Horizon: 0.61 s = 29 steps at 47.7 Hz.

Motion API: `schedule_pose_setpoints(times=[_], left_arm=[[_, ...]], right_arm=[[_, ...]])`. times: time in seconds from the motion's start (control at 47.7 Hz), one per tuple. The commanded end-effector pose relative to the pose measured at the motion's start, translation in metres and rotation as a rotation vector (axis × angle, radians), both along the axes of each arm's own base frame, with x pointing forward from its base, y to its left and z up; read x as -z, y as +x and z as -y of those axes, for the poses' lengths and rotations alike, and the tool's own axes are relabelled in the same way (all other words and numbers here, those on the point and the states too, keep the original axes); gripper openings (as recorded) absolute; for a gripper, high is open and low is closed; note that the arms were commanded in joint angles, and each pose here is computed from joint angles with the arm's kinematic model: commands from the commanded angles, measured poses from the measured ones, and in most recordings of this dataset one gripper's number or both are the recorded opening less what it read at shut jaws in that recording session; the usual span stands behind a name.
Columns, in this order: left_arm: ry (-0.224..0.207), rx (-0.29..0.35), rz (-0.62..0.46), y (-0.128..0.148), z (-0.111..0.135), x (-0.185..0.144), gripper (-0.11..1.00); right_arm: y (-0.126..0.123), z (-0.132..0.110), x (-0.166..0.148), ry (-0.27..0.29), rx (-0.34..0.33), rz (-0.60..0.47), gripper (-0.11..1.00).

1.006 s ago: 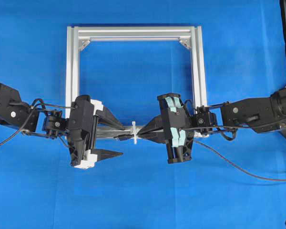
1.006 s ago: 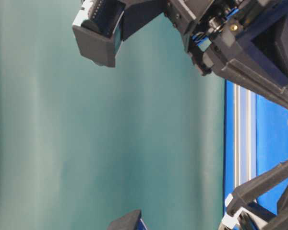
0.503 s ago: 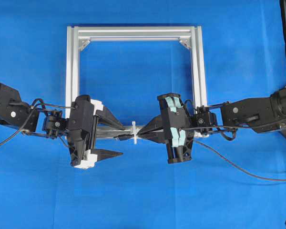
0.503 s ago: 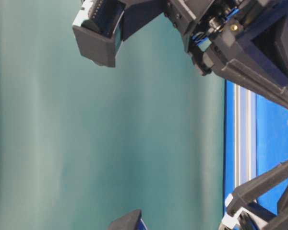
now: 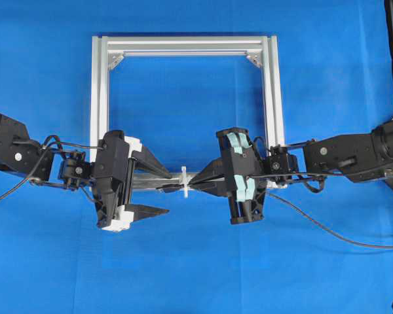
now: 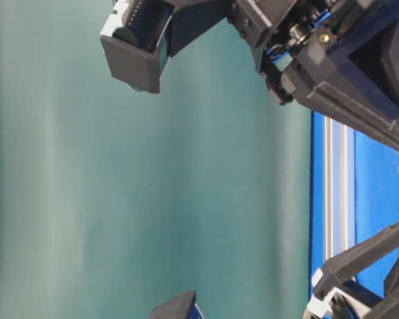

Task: Insert the wire through the string loop located in the center.
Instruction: 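Open the left gripper around the USB plug and close on it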

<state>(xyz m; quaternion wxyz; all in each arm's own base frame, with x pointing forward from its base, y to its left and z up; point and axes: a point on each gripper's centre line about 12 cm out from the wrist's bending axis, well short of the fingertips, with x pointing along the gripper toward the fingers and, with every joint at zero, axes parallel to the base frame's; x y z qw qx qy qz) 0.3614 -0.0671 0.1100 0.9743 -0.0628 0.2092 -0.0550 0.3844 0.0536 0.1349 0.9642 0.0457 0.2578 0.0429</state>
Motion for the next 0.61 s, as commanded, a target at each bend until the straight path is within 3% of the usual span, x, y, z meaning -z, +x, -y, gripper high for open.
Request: schedule_pose_setpoints(times=[0.0,0.105,0.147,0.398,0.587], left_arm=[[-0.003,0.000,0.032,0.0059,0.0002,-0.0092,0.89],[-0.006,-0.008,0.033,0.0071,-0.0020,-0.0099,0.85],[-0.006,-0.011,0.035,0.0078,-0.0030,-0.0103,0.78],[-0.001,-0.016,0.026,0.0086,-0.0057,-0.0098,0.09],[0.001,-0.016,0.014,0.0080,-0.0057,-0.0085,0.08]], right_arm=[[0.0030,-0.0002,-0.0079,0.007,0.003,0.028,-0.03],[0.0030,0.0003,-0.0078,0.007,0.005,0.027,-0.03],[0.0030,-0.0002,-0.0079,0.007,0.003,0.028,-0.03],[0.0028,0.0004,-0.0074,0.007,0.005,0.024,-0.03],[0.0028,0.0003,-0.0074,0.006,0.004,0.024,-0.03]])
